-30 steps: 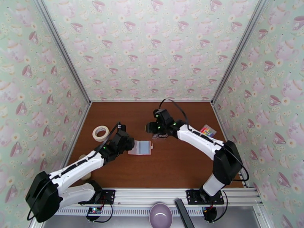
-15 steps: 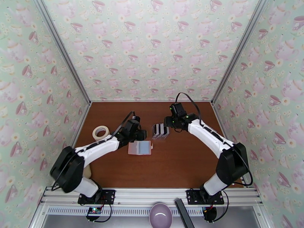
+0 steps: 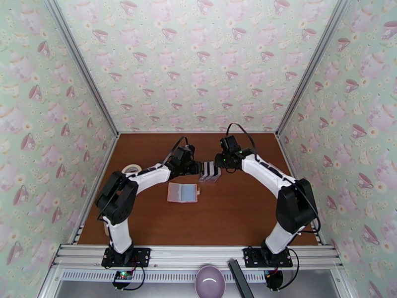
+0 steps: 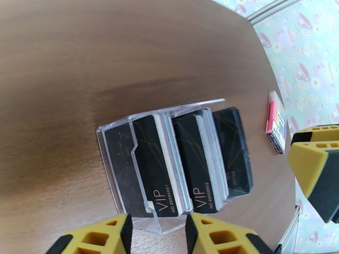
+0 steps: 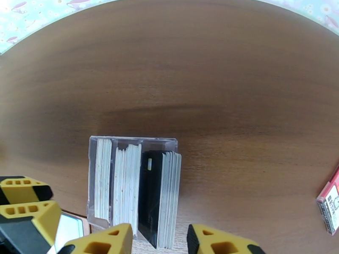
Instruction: Put the credit cards into the card holder
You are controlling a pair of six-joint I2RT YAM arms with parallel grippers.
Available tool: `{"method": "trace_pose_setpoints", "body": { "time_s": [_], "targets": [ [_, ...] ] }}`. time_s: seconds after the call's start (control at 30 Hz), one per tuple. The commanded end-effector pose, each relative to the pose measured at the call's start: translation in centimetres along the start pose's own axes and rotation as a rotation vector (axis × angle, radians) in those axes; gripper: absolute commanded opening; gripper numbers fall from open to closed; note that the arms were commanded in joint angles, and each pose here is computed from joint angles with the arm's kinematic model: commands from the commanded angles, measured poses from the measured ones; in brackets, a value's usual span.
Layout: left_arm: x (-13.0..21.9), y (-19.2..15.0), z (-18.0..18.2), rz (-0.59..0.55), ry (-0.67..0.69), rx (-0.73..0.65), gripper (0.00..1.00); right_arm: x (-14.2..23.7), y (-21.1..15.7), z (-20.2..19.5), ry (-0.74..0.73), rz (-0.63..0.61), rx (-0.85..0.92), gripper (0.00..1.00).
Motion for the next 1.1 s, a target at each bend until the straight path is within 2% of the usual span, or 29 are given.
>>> {"method": "trace_pose_setpoints", "body": {
  "time_s": [0.0, 0.43, 1.07],
  "targets": [
    [-1.0, 0.6, -0.2, 0.010, -0.026, 0.021, 0.38, -1.2, -0.6, 0.0, 0.017, 0.022, 0.008, 0.39],
    [-3.8, 0.5, 1.1, 0.060, -0.017, 0.043, 0.35, -2.7, -1.9, -0.1, 0.010, 0.072, 0.014, 0.40],
    [-5.3, 1.3, 2.7, 0.080, -0.026, 0.082, 0.31, -3.4, -2.1, 0.2, 0.032, 0.086, 0.021, 0.40]
  ]
}}
Point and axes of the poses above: each hand's point on the last joint's axis, 136 mm out from that joint toward the fingers, its own x axis back along the fingers, its own z axis along the line the jaws close on, y = z × x, the point moved 6 cm from there along x, back along the fingers, and after that the axes turned 14 degrees about x, right-handed, at the moved point
